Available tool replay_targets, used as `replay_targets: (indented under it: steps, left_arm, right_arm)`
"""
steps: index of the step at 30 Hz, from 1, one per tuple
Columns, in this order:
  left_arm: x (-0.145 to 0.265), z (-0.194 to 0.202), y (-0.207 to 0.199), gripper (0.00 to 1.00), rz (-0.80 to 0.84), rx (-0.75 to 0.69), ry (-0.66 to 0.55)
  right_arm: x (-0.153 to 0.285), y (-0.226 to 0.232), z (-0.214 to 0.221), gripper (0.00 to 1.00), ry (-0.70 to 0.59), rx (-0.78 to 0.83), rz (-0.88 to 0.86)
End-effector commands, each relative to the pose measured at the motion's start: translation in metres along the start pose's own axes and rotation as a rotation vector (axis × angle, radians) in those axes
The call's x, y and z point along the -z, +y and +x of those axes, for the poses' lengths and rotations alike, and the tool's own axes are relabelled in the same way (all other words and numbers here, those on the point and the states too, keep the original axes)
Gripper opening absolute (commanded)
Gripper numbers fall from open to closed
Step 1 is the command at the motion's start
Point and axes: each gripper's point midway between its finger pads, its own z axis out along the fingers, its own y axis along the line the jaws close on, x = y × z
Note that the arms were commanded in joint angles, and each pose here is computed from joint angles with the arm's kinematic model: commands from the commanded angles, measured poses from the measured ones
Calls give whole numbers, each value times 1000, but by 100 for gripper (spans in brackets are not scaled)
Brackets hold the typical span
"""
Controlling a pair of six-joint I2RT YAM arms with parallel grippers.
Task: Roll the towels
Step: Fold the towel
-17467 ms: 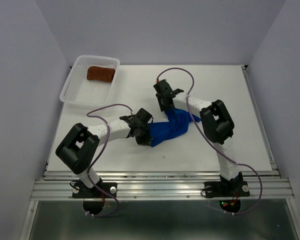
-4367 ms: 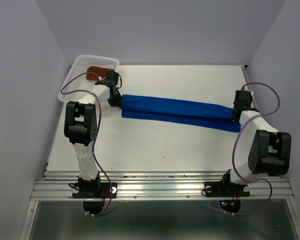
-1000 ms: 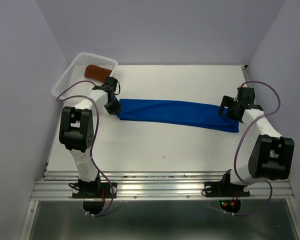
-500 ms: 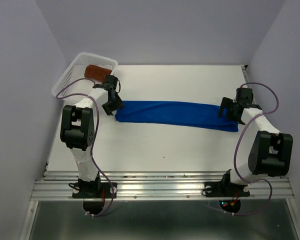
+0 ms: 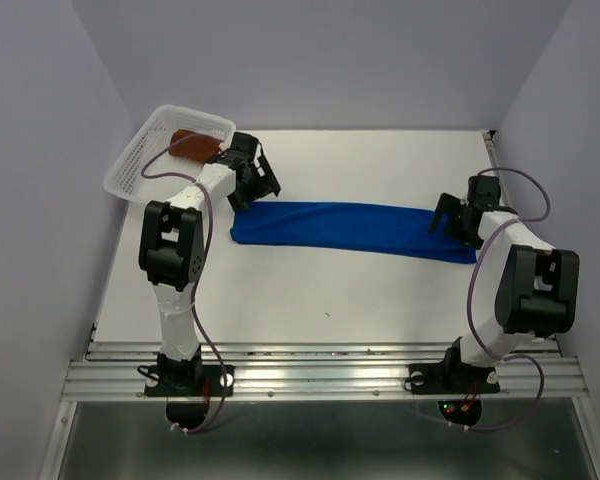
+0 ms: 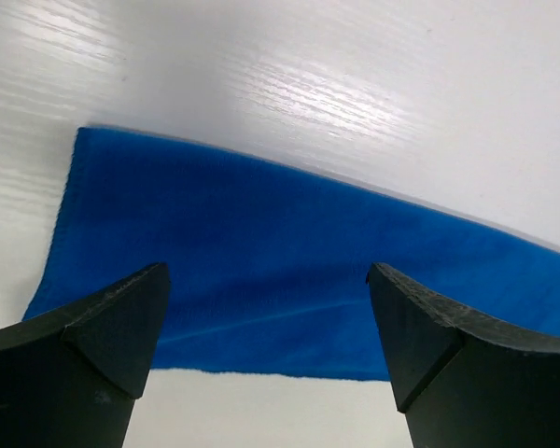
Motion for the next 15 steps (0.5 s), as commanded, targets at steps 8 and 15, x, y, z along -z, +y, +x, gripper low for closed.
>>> replay_targets:
  steps: [8,15]
  left_arm:
    - [-65,26,30,99,-102,-6,106]
    - [-71,25,52,99,-106,38,114]
  right_arm:
    - [-39,-43,9,100,55,-145,24]
    - [-46,-73,11,100,60,-179,34]
